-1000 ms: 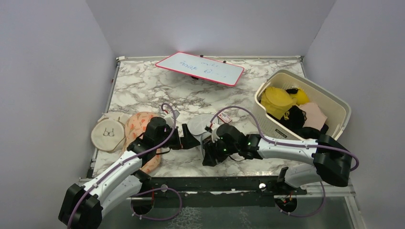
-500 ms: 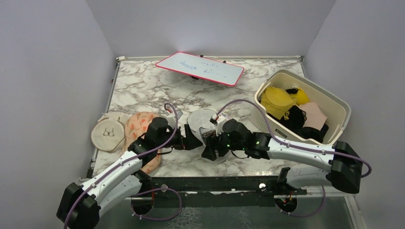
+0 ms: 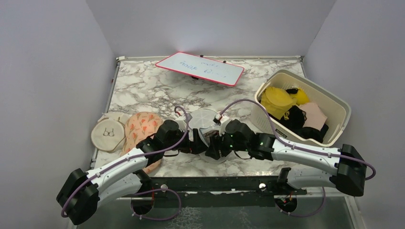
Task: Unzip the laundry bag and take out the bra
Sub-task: Adjust the laundry bag at the center of the board.
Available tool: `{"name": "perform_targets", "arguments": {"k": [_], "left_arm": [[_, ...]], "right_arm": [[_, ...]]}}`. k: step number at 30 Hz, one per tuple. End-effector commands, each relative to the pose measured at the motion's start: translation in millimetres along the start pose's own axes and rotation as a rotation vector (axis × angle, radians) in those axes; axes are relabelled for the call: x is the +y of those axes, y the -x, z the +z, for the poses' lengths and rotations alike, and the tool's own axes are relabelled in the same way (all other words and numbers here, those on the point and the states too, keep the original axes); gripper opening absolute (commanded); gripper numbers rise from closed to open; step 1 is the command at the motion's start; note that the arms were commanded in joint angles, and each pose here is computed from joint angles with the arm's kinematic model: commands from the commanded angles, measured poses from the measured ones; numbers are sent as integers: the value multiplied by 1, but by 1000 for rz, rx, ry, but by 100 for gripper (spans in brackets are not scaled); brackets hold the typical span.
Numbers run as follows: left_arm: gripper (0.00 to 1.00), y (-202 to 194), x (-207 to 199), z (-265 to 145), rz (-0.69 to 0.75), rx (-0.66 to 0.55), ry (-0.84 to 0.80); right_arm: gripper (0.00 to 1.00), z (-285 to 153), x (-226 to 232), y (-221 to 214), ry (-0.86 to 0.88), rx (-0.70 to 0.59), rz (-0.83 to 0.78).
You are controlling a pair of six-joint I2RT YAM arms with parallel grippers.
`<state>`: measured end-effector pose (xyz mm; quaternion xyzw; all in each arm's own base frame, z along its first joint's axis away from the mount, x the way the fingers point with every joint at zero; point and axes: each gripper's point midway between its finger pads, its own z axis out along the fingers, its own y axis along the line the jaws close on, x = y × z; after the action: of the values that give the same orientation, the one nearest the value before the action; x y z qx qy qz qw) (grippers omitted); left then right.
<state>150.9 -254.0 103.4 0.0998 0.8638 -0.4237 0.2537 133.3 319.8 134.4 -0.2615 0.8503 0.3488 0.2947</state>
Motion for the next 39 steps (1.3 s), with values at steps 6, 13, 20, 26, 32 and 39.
{"name": "perform_targets", "arguments": {"k": [6,13,20,26,32,39], "left_arm": [[75,22,-8,-6,38,-108,4],[80,18,-8,-1,40,-89,-5],[47,1,3,2,19,-62,4],[30,-9,2,0,17,-54,-24],[25,-15,3,1,13,-43,-31],[23,-15,2,0,18,-46,-38]], "right_arm": [[49,16,5,-39,98,88,54],[48,22,7,-48,118,128,59],[50,4,1,-21,43,28,58],[63,-15,-20,15,-117,-124,59],[62,-5,-36,27,-235,-104,-13],[59,12,-63,37,-425,-2,-154]]}}
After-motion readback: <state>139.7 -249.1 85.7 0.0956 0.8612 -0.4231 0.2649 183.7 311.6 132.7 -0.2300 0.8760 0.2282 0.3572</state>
